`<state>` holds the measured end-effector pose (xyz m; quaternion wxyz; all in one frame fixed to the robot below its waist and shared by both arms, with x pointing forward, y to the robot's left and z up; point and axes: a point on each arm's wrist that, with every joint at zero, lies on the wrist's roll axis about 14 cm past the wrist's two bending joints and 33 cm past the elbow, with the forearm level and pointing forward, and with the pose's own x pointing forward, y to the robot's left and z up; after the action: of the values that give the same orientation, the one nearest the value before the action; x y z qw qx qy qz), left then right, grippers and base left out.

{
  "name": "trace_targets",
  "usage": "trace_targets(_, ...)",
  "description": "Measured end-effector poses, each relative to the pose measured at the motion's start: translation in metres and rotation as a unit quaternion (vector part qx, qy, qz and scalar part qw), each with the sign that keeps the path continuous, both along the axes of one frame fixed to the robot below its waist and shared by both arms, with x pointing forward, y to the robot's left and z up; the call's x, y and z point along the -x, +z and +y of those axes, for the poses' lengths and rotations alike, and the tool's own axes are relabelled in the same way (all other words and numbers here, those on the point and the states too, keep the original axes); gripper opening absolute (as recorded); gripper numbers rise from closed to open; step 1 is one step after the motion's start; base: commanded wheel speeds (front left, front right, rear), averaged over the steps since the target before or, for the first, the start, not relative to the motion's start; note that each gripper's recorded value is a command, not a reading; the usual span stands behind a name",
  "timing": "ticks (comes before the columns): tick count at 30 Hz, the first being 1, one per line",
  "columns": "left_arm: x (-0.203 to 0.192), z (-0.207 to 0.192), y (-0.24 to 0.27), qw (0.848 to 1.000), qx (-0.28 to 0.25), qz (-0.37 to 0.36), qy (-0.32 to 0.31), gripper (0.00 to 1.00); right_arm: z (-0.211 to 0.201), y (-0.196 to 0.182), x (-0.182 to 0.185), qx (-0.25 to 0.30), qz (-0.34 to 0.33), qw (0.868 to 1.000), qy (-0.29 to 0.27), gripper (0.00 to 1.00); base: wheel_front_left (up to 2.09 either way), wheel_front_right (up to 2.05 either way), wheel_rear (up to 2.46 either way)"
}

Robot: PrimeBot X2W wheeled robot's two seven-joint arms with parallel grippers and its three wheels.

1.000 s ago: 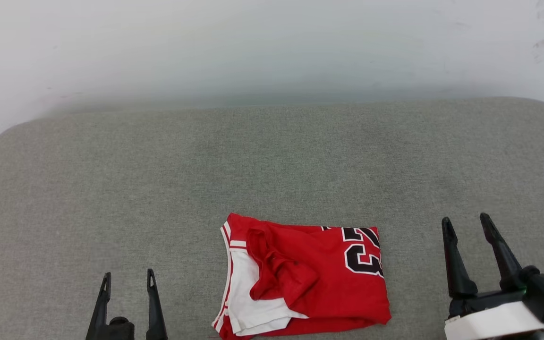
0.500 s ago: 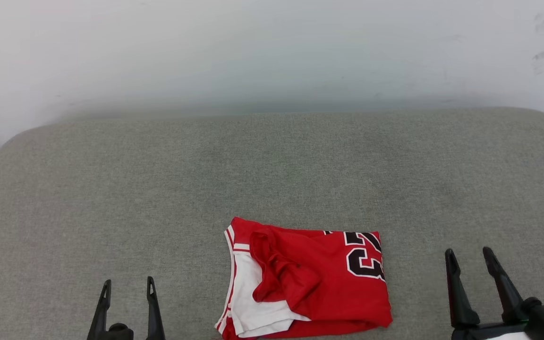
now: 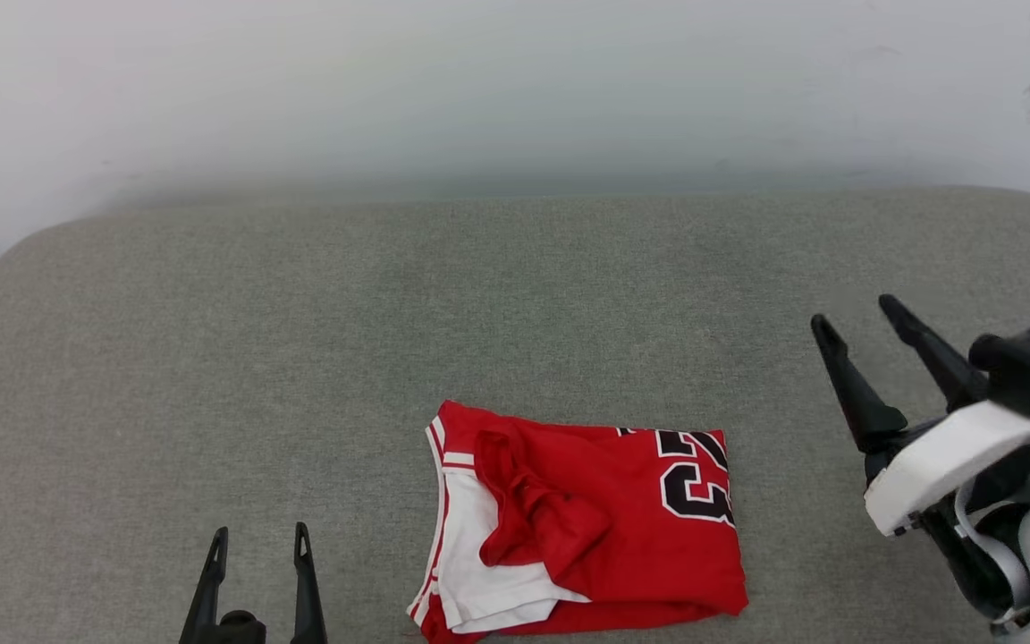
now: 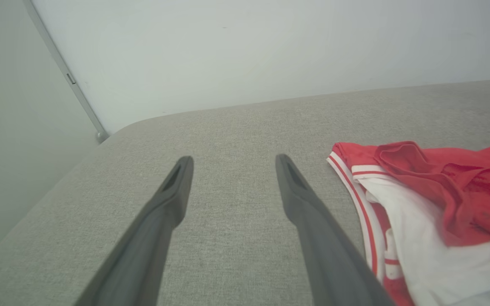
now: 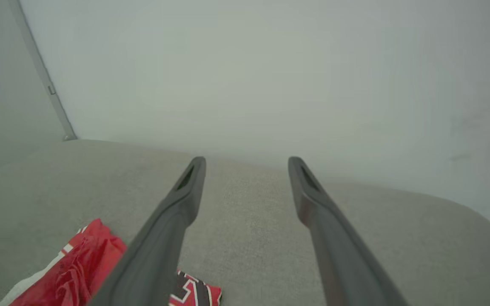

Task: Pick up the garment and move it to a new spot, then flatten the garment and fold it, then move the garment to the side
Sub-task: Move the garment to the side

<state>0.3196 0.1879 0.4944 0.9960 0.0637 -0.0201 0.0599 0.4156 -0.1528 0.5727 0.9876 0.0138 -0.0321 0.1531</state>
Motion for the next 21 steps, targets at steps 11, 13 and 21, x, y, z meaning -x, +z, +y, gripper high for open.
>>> trace_targets(11, -0.010, -0.006, -0.008, 1.000, 0.006, 0.013, -0.004, 1.00, -0.009, -0.105, 0.029, -0.058, 0.424, 0.899, 0.091, 1.00, 0.00, 0.00, 0.00)
trace_targets(13, -0.013, -0.007, -0.009, 1.000, 0.008, 0.015, -0.005, 1.00, -0.010, -0.116, 0.031, -0.070, 0.453, 0.884, 0.093, 1.00, 0.00, 0.00, 0.00)
trace_targets(21, -0.030, -0.010, -0.014, 1.000, 0.011, 0.021, -0.009, 1.00, 0.026, -0.154, 0.034, -0.102, 0.536, 0.827, 0.133, 1.00, 0.00, 0.00, 0.00)
